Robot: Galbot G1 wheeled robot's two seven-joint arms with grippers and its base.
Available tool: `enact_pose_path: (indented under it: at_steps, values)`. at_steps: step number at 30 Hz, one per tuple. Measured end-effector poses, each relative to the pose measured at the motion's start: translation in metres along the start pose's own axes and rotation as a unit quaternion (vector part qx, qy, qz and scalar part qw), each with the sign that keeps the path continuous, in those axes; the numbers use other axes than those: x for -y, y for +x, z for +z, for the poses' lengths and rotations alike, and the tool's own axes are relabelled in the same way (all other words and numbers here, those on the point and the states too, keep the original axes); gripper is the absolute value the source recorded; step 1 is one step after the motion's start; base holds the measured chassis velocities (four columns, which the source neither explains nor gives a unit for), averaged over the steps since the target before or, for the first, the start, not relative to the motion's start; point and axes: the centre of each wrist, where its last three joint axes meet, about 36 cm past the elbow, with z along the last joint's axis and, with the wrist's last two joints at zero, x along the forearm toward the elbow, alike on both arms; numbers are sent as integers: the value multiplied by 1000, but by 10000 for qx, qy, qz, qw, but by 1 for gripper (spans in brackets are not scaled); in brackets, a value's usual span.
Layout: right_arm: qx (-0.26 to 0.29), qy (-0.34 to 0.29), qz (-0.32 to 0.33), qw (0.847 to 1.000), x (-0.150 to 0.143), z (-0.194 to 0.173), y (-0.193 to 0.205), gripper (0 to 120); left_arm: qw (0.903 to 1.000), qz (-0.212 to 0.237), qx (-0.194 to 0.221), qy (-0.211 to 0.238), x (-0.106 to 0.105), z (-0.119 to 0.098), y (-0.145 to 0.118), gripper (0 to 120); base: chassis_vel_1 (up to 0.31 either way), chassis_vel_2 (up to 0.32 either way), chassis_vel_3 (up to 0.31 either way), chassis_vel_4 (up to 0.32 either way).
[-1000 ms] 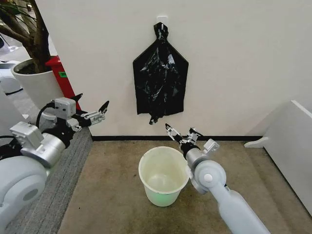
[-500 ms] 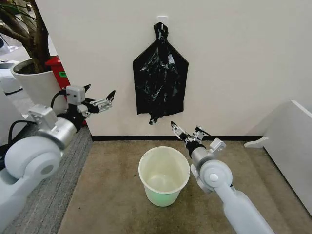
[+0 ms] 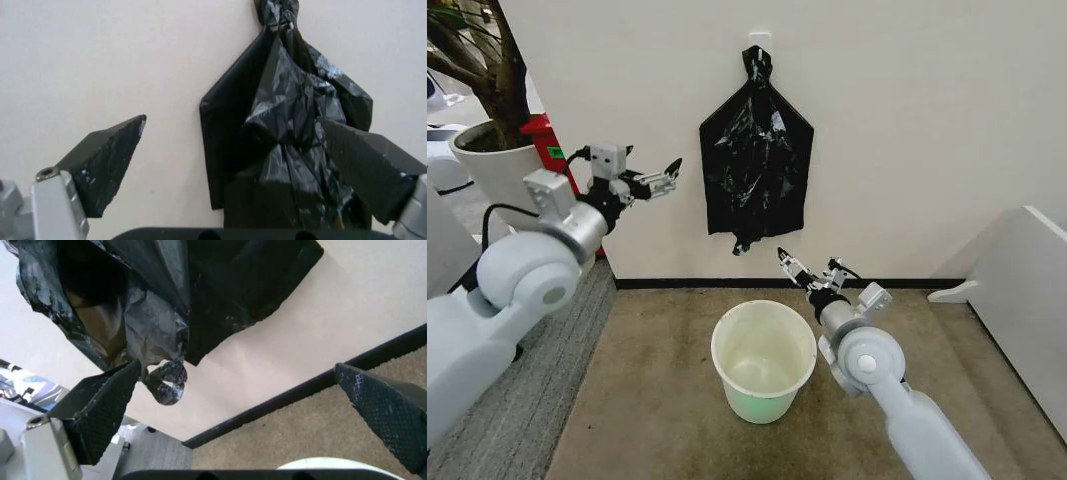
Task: Place the garbage bag over the trash bin.
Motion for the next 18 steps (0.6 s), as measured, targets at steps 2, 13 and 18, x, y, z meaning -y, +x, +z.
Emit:
enact_pose_path:
  at_steps: [2, 13, 18]
  values:
    - [1, 0, 1, 10000, 0, 0, 0, 100, 10000, 4, 3, -29, 0, -3, -5, 100, 0, 0, 0, 0]
    - [42, -30, 57, 10000, 3, -5, 0, 100, 9999, 42, 75, -87, 2, -16, -28, 100, 0, 0, 0, 0]
    - [64, -18, 87, 9999, 5, -8, 0, 100, 9996, 112, 250, -85, 10, -34, -54, 100, 0, 0, 0, 0]
